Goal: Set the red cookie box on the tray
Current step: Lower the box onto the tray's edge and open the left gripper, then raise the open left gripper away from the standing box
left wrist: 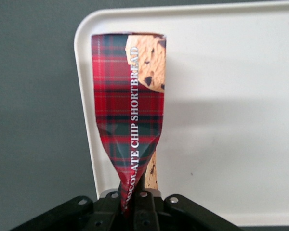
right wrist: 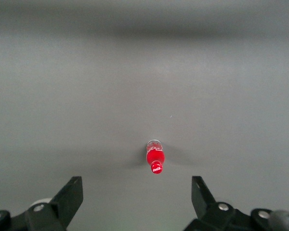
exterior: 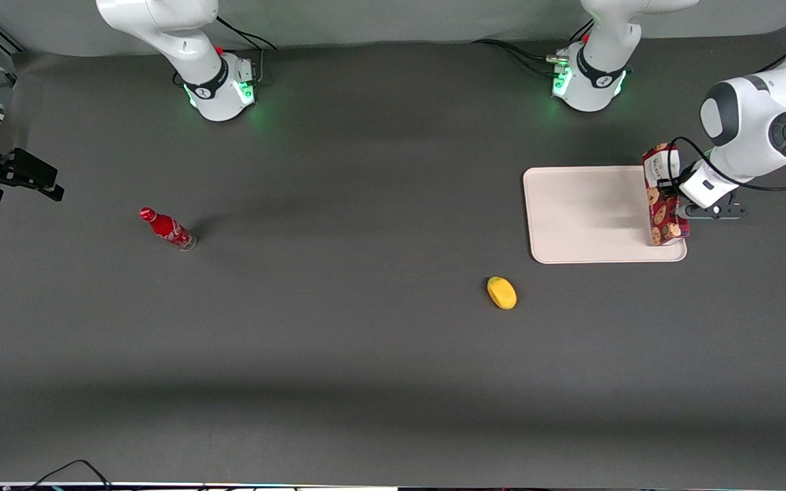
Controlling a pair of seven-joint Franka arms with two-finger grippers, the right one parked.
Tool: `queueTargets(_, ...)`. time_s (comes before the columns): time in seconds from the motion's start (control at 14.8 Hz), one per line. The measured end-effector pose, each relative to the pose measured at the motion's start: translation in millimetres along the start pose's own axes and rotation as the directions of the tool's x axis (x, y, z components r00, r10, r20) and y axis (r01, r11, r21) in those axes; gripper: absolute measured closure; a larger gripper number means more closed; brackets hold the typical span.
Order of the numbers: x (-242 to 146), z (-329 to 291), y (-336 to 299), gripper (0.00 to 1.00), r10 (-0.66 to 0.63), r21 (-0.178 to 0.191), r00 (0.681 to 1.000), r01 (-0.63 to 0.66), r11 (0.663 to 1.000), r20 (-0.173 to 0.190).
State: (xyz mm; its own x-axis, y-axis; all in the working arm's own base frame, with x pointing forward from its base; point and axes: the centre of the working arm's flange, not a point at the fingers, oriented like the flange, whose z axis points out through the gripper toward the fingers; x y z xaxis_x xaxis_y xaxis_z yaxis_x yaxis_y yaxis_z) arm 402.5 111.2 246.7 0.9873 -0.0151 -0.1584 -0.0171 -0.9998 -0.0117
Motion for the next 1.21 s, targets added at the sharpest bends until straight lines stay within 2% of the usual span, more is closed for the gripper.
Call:
queueTargets(0.2, 4.2, 3.5, -1.5, 0.95, 0.000, 0.009, 1.000, 0.000, 1.000, -0.027)
queueTargets(0.47, 7.9, 10.6, -2.9, 0.93, 0.000, 0.016, 0.999, 0.000, 1.000, -0.037)
queueTargets(0.67, 9.9, 10.0, -4.1, 0.67, 0.000, 0.019, 0.999, 0.001, 1.000, -0.045)
queueTargets(0.88, 15.5, 3.8, -5.7, 0.33, 0.009, 0.028, 0.997, -0.006, 1.000, -0.081)
queueTargets(1.01, 25.7, -10.8, -9.6, 0.14, 0.008, 0.036, 0.994, -0.004, 0.999, -0.107)
queueTargets(1.08, 32.9, -23.0, -12.4, 0.04, 0.006, 0.038, 0.994, -0.002, 0.999, -0.107)
queueTargets(1.21, 52.4, -63.7, -17.6, 0.00, 0.007, 0.040, 0.996, -0.004, 0.999, -0.084)
